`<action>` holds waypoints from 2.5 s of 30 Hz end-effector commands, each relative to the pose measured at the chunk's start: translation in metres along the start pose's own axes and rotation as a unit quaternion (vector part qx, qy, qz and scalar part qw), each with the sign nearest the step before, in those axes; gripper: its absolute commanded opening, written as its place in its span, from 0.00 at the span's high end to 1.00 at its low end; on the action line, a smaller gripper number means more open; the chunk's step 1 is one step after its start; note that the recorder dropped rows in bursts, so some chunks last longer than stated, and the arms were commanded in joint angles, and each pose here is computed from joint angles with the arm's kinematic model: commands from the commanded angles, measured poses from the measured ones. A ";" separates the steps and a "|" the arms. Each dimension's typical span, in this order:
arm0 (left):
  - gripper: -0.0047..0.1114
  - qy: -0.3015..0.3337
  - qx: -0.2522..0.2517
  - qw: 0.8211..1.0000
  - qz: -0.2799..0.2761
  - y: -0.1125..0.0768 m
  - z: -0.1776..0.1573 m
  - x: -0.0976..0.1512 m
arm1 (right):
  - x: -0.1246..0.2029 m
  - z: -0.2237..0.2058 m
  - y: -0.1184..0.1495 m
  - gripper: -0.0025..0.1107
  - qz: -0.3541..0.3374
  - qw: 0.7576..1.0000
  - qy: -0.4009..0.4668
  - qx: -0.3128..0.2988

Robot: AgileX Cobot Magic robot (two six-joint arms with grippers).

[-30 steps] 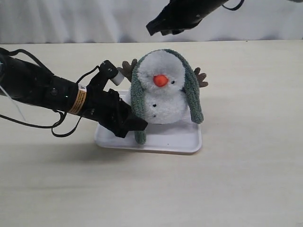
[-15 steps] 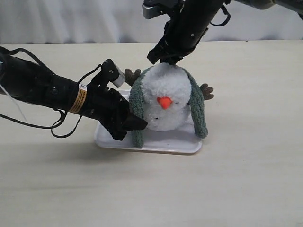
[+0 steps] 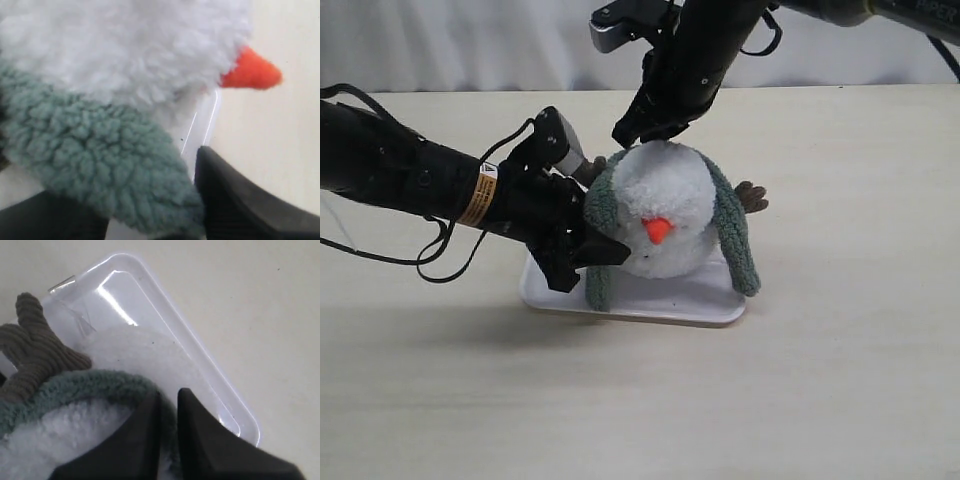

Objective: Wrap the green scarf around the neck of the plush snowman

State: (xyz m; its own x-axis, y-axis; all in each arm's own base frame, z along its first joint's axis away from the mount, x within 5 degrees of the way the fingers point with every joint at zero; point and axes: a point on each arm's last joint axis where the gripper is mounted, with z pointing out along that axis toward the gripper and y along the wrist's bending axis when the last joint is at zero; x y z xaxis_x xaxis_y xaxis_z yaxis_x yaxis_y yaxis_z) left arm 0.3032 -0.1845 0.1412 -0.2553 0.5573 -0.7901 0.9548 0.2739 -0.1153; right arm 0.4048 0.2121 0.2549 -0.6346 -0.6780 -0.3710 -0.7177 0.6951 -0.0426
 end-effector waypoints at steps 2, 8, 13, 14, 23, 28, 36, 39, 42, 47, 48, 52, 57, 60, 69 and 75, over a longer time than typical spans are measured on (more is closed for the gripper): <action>0.57 0.010 0.003 1.000 -0.003 0.000 0.000 0.001 | 0.004 0.007 -0.003 0.87 -0.009 1.000 0.027 0.012; 0.57 0.027 0.000 0.999 -0.019 0.001 0.000 0.005 | 0.008 0.017 -0.015 0.87 0.007 0.996 0.049 0.069; 0.57 0.041 -0.018 0.998 -0.038 0.004 0.000 0.008 | 0.001 0.006 -0.018 0.87 0.019 0.996 0.024 0.085; 0.57 0.041 -0.017 0.998 -0.038 0.004 0.000 0.008 | -0.001 0.004 -0.018 0.87 0.019 0.996 0.021 0.087; 0.57 0.038 -0.012 0.998 -0.039 0.003 0.000 0.007 | -0.017 -0.025 -0.017 0.87 0.047 0.996 -0.009 0.081; 0.57 0.039 -0.012 0.998 -0.039 0.003 0.000 0.007 | -0.031 -0.037 0.000 0.87 0.028 0.997 -0.065 -0.014; 0.57 0.036 -0.024 0.998 -0.055 0.011 -0.007 0.011 | -0.029 -0.012 -0.003 0.87 0.045 0.998 -0.033 0.001; 0.57 0.032 -0.038 0.996 -0.070 0.019 -0.015 0.015 | -0.033 -0.005 0.001 0.87 0.032 0.998 -0.041 0.018; 0.57 0.023 -0.049 0.994 -0.095 0.026 -0.025 0.017 | -0.038 -0.001 0.011 0.87 0.013 0.998 -0.048 0.028; 0.57 -0.006 -0.008 0.994 -0.105 0.027 -0.035 0.018 | -0.038 0.003 0.018 0.87 -0.008 0.998 -0.027 0.055; 0.57 -0.008 -0.005 0.994 -0.105 0.026 -0.035 0.018 | -0.037 0.004 0.019 0.87 -0.007 0.998 -0.021 0.052; 0.57 -0.008 -0.006 0.994 -0.106 0.027 -0.036 0.018 | -0.028 0.015 0.020 0.87 -0.005 0.999 0.032 0.039; 0.57 -0.008 -0.006 0.994 -0.104 0.027 -0.036 0.018 | -0.024 0.026 0.021 0.87 -0.006 0.998 0.059 0.033; 0.57 -0.008 -0.006 0.995 -0.103 0.027 -0.036 0.018 | -0.024 0.027 0.022 0.87 -0.004 0.998 0.059 0.028; 0.57 -0.008 -0.006 0.995 -0.103 0.027 -0.036 0.018 | -0.024 0.024 0.023 0.87 -0.002 0.998 0.054 0.021; 0.57 -0.010 -0.003 0.996 -0.093 0.027 -0.036 0.018 | -0.029 -0.018 0.024 0.87 -0.014 0.999 0.012 0.032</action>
State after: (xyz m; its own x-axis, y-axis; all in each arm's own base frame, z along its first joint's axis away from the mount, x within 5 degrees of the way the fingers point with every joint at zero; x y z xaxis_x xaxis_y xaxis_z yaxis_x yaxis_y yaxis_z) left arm 0.3181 -0.1394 0.1409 -0.4493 0.4825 -0.7519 0.8784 0.3921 -0.2732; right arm 0.4083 0.2496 0.2536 -0.6474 -0.6994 -0.3027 -0.7096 0.6981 -0.0952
